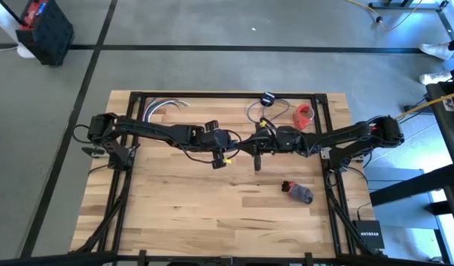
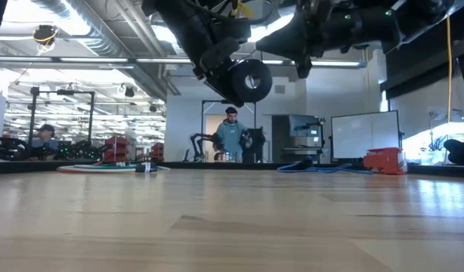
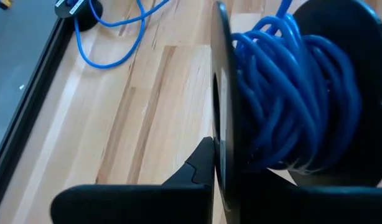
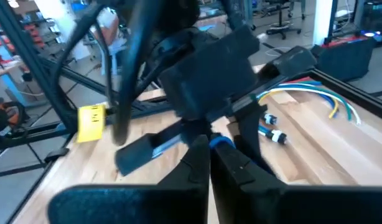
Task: Coil cords
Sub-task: Coil the blue wire onto the spool
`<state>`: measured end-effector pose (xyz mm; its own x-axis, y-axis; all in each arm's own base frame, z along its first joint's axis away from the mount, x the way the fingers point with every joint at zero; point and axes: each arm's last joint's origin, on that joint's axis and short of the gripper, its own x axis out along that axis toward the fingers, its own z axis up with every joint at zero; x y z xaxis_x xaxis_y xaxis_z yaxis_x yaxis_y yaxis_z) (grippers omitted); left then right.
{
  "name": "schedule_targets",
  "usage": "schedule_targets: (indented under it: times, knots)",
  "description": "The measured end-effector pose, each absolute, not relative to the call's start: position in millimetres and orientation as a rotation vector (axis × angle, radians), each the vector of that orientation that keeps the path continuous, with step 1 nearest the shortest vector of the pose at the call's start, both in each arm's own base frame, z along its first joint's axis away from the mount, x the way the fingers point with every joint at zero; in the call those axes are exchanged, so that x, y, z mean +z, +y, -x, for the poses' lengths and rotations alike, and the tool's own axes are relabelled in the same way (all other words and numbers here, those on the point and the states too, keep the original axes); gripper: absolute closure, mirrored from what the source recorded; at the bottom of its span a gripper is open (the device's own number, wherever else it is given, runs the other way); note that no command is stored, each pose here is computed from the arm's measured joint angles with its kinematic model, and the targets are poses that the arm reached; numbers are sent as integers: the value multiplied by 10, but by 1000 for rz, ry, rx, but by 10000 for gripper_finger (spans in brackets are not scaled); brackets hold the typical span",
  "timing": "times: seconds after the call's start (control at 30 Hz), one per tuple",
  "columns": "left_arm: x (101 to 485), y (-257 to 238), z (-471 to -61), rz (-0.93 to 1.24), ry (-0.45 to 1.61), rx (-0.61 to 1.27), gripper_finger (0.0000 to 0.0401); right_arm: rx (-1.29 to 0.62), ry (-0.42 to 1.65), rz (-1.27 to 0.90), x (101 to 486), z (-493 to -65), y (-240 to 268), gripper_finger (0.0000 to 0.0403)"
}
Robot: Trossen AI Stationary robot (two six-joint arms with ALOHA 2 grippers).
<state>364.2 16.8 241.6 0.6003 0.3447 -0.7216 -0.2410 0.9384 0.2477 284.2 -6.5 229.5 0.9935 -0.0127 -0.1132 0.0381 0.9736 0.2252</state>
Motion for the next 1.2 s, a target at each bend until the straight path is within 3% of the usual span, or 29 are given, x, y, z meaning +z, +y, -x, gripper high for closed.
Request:
schedule_targets:
  times: [0.4,0.8,1.2]
  knots:
    - [2414,190,-3645,-111,857,350,400,-25,174,-200,2150,-3093,-94,392]
    - [2422,248,-3674,-33,807,397,399,-4,304,-134,2009,-3094,-86,264]
    - [2335,297,-3731,-31,811,399,399,-22,321,-183,1977,-3087,3,249]
